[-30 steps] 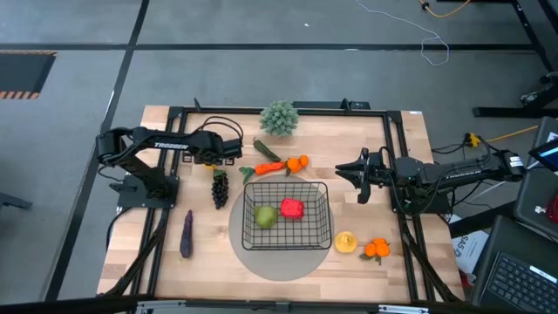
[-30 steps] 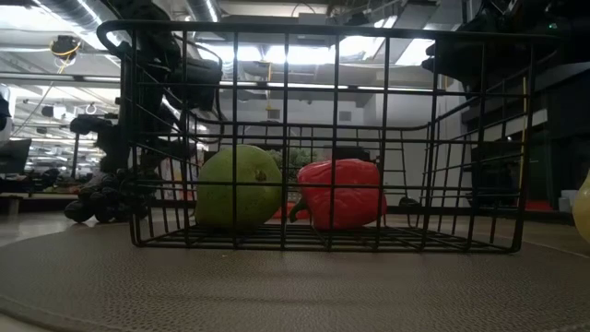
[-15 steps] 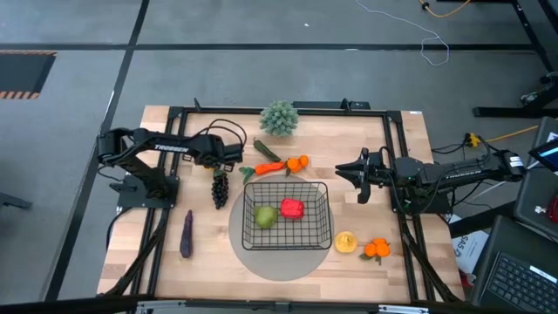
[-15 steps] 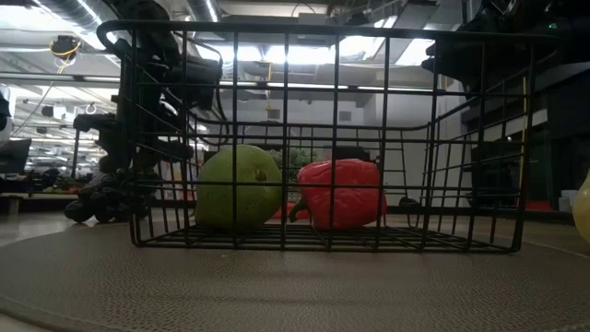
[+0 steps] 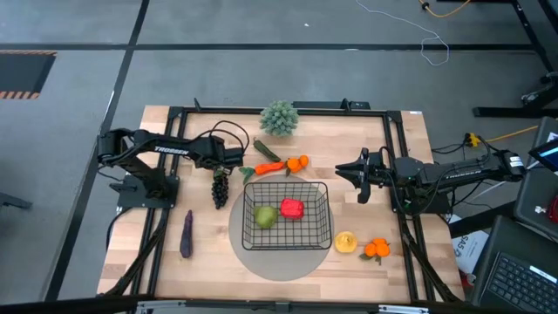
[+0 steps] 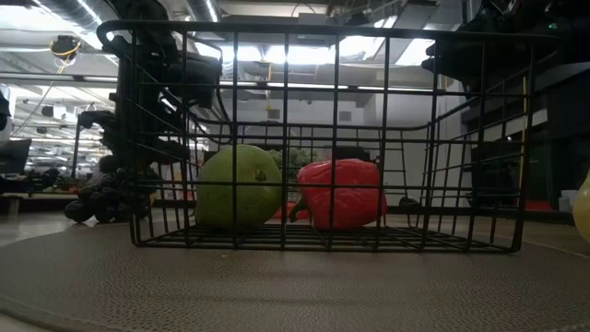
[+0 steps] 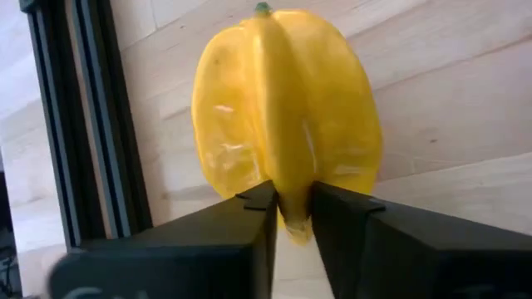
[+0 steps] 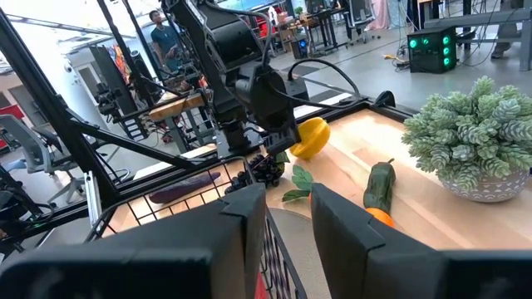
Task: Build produce basket
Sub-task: Put the yellow star fruit into the black wire basket, then put the green chili pepper into the black wire basket
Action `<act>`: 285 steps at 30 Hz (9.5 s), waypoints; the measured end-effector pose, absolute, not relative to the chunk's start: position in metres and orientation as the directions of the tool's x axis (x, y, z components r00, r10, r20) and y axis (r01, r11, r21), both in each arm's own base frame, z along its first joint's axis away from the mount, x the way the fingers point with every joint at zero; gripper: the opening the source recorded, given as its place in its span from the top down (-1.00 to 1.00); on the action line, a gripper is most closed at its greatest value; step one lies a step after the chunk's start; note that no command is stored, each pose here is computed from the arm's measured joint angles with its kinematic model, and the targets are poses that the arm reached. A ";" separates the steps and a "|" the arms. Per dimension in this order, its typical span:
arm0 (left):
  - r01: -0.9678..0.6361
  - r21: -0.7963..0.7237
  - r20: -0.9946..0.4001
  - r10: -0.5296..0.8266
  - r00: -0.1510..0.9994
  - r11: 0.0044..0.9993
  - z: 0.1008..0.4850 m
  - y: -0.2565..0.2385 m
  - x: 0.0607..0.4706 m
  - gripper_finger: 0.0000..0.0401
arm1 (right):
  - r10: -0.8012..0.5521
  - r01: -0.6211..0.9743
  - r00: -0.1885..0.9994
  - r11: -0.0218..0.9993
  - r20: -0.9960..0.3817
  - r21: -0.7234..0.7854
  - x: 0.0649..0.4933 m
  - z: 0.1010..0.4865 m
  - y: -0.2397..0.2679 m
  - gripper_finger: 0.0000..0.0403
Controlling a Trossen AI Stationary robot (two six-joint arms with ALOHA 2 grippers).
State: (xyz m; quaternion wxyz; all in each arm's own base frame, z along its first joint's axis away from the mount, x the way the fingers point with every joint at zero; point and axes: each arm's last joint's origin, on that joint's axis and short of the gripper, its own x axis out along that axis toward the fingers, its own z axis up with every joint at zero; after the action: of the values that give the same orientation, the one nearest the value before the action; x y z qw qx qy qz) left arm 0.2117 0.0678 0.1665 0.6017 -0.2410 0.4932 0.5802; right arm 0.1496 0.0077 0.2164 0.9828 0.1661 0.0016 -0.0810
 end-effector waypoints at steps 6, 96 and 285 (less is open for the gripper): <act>-0.934 0.291 -0.854 0.497 -0.155 0.208 0.167 0.064 0.213 0.95 | -0.158 0.160 0.987 0.932 -0.030 0.326 0.150 0.216 0.008 0.52; 0.219 -0.037 -0.234 -0.221 0.947 0.975 0.277 -0.072 0.292 0.99 | -0.160 0.159 0.987 0.915 -0.029 0.370 0.150 0.216 0.008 0.52; -0.453 0.002 -0.896 0.202 0.395 0.892 0.210 0.161 0.285 0.40 | -0.185 0.191 0.981 0.901 -0.053 0.390 0.149 0.214 0.007 0.52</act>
State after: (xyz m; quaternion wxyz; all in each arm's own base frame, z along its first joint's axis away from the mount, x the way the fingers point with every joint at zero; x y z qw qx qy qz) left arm 0.2846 0.1609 0.2102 0.8263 -0.1221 0.5129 0.1982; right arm 0.1494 0.0070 0.2140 0.9748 0.2009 0.0072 -0.0963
